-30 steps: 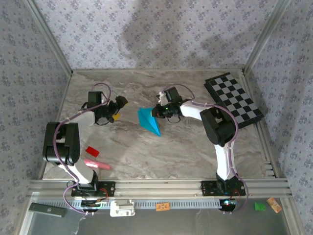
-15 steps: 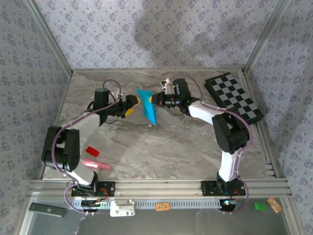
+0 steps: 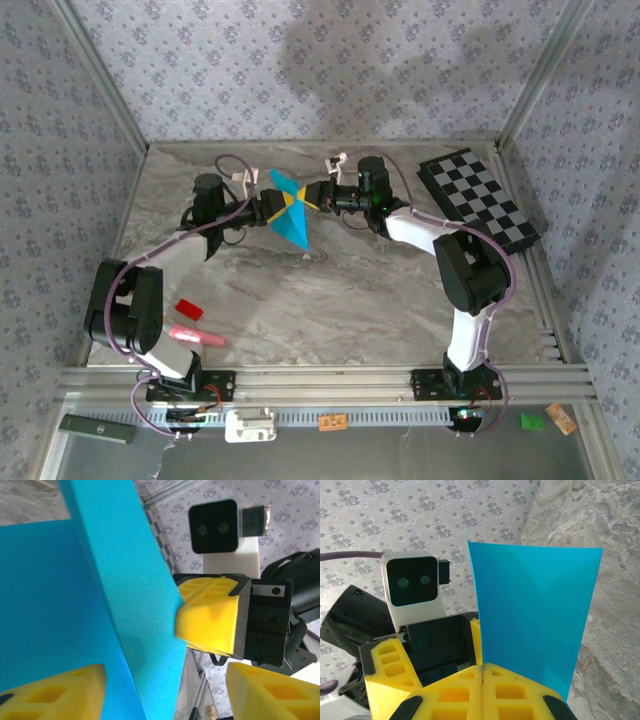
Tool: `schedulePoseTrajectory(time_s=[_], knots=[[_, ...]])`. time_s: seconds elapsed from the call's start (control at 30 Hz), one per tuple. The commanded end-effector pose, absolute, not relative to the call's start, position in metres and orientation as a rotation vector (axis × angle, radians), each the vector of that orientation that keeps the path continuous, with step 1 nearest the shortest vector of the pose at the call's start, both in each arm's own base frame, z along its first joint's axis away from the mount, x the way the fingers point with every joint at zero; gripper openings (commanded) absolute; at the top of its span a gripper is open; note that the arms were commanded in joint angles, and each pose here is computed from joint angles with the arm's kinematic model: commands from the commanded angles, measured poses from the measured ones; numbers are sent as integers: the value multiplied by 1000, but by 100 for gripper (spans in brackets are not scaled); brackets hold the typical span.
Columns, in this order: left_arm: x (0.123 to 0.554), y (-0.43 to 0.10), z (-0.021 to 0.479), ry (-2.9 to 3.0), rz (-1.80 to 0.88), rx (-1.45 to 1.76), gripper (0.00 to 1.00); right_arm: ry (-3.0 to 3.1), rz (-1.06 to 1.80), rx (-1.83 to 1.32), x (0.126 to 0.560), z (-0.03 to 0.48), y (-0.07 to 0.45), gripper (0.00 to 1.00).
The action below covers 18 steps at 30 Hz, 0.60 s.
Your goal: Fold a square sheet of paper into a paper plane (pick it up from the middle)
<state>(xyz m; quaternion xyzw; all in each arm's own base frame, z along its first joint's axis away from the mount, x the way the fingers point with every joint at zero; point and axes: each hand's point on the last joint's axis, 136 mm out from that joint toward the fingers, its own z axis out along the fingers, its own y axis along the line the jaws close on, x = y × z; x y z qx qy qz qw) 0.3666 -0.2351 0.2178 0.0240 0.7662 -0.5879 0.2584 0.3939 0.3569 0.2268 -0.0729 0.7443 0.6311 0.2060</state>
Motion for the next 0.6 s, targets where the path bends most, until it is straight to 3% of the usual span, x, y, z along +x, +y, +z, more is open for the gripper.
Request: schedulePoseTrajectory(time_s=[0.0, 0.57], knots=[[360, -243, 236, 1988, -1618, 187, 58, 2026, 1840, -239, 385, 244, 362, 2], [356, -243, 245, 1930, -1608, 205, 32, 2009, 1877, -199, 387, 247, 359, 6]])
